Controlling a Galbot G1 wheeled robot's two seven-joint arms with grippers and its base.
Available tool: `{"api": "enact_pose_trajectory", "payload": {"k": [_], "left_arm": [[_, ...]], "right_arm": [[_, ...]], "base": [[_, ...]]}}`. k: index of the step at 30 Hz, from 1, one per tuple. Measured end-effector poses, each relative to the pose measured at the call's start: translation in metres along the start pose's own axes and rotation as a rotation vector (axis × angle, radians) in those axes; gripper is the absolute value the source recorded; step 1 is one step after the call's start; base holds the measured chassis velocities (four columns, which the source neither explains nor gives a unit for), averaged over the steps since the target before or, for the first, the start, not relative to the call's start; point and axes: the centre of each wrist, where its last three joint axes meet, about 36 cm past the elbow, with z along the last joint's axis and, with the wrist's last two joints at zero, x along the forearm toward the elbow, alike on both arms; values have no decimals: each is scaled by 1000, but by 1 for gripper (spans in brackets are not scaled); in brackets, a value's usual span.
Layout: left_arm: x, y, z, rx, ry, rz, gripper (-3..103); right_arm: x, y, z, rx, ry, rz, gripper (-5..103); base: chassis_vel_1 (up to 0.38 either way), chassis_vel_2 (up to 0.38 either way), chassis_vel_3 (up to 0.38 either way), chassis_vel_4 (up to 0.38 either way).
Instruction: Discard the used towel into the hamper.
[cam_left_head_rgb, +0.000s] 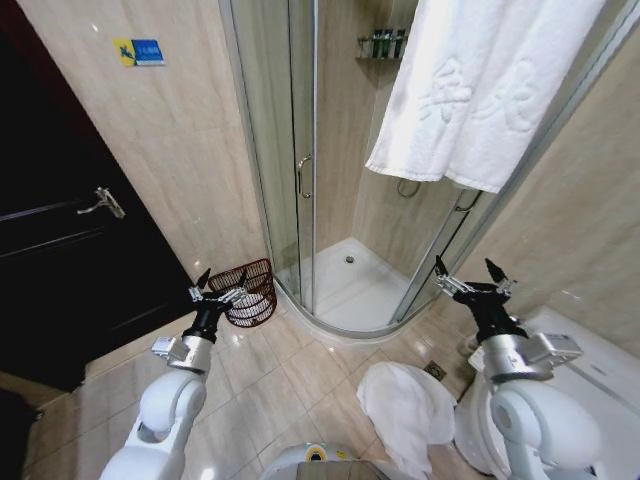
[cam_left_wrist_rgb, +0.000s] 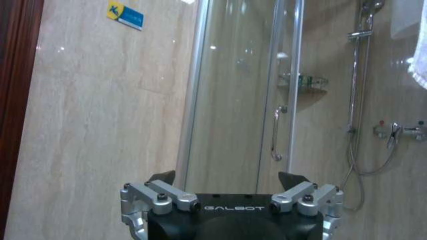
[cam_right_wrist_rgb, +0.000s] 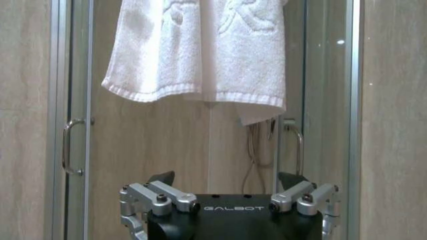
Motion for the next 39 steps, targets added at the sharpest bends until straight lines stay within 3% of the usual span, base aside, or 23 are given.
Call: {"api": "enact_pose_trajectory", "payload": {"k": [29,39], "left_arm": [[5,-3,-2,4,0,1,100],[8,-6,4,-1,21,1,100]], "right_arm": [[-3,-2,-3,-9,-14,-11,100],[-29,-16,-39,59,-114,-63,100]], "base": [[0,0,0,0],[0,0,0,0]]}}
